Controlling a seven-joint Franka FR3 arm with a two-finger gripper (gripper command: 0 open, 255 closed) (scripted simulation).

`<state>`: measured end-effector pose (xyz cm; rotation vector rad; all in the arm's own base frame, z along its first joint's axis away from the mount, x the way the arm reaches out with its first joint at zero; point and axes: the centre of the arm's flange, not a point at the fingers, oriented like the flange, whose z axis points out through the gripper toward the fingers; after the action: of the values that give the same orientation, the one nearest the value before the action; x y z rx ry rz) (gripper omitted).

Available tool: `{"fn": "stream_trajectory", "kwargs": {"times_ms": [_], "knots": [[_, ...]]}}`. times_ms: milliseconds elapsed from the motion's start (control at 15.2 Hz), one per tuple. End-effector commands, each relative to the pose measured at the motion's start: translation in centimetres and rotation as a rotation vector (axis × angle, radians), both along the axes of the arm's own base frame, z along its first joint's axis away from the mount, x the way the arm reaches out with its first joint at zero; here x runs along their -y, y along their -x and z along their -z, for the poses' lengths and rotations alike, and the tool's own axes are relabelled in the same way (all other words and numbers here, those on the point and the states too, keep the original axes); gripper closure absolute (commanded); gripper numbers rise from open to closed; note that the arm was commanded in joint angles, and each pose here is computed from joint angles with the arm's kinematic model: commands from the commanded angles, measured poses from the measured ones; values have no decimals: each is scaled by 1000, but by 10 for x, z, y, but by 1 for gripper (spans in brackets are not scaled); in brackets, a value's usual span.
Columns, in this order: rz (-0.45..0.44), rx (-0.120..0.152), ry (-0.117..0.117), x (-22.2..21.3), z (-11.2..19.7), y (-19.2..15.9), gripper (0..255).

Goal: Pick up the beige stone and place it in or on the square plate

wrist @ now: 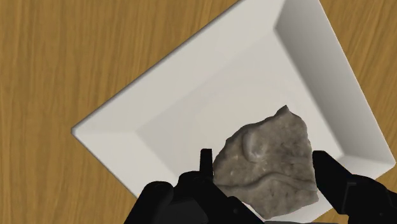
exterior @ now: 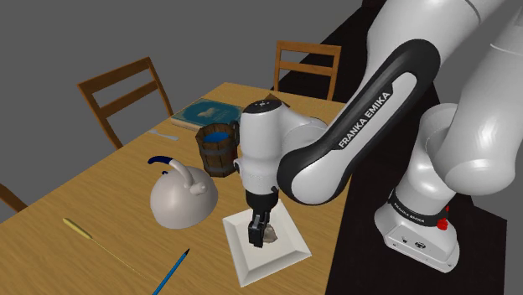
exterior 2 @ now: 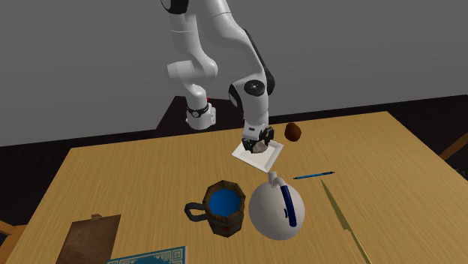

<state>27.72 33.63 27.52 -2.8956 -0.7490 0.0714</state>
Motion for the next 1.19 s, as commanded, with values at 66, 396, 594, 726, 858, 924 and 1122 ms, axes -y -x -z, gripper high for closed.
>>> {"fn": "stream_trajectory", "kwargs": {"times_ms": [66, 396, 594, 726, 858, 924, 1122], "knots": [[0, 0, 0, 0, 2, 0, 255], [0, 0, 0, 0, 2, 0, 0], [0, 0, 0, 0, 2, 0, 0], [0, 0, 0, 0, 2, 0, 0], [0, 0, 0, 3, -24, -2, 0], [0, 0, 0, 5, -37, -3, 0], [0, 0, 0, 6, -47, -4, 0]]}}
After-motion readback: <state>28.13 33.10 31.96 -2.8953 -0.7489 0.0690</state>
